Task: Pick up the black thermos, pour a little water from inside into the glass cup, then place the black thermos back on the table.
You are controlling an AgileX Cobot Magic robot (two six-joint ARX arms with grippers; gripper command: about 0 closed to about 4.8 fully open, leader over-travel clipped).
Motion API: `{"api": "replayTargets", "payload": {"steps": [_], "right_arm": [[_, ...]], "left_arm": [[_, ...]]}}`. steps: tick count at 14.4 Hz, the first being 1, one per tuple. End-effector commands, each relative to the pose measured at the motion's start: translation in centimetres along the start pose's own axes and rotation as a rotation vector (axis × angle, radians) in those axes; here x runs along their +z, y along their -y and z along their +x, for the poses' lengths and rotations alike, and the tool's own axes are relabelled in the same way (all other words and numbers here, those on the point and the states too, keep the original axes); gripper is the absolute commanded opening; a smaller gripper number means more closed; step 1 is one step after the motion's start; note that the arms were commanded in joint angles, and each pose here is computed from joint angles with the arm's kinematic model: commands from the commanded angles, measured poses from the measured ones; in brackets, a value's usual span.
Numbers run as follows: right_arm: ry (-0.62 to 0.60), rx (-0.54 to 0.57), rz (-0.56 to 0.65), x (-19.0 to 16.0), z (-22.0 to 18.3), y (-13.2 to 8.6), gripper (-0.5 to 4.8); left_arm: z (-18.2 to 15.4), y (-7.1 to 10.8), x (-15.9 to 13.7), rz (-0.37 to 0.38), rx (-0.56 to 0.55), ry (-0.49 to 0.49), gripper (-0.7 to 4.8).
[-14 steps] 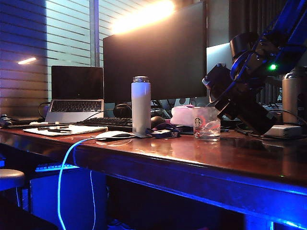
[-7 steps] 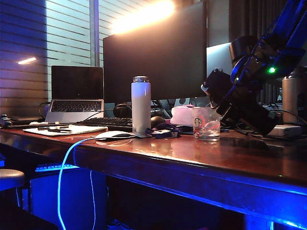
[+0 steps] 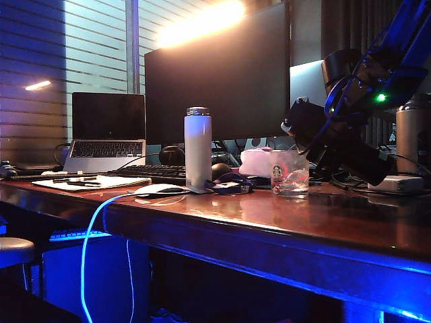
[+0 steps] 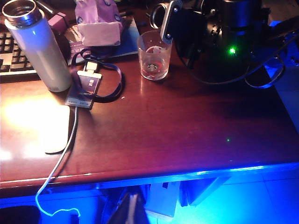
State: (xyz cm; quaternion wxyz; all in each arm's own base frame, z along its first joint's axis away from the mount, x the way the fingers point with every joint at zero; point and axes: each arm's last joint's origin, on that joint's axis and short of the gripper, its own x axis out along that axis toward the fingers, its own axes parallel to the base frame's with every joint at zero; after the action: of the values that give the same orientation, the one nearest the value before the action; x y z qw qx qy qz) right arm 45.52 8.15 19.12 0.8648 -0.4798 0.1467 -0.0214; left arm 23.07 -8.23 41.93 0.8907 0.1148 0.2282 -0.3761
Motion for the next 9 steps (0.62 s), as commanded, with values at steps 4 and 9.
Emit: {"api": "replayTargets", "payload": {"steps": [4,9], "right_arm": [[0.031,-0.07,-0.087,0.91,-0.21,1.33,0.19],[0.03,-0.074,-0.168,0.96,-0.23,1.34,0.22]], "left_arm": [[-0.2,0.05,0.2,0.006,-0.003,0.014,-0.03],[-0.2,0.05,0.2,0.006,-0.003,0.014,-0.03]]}}
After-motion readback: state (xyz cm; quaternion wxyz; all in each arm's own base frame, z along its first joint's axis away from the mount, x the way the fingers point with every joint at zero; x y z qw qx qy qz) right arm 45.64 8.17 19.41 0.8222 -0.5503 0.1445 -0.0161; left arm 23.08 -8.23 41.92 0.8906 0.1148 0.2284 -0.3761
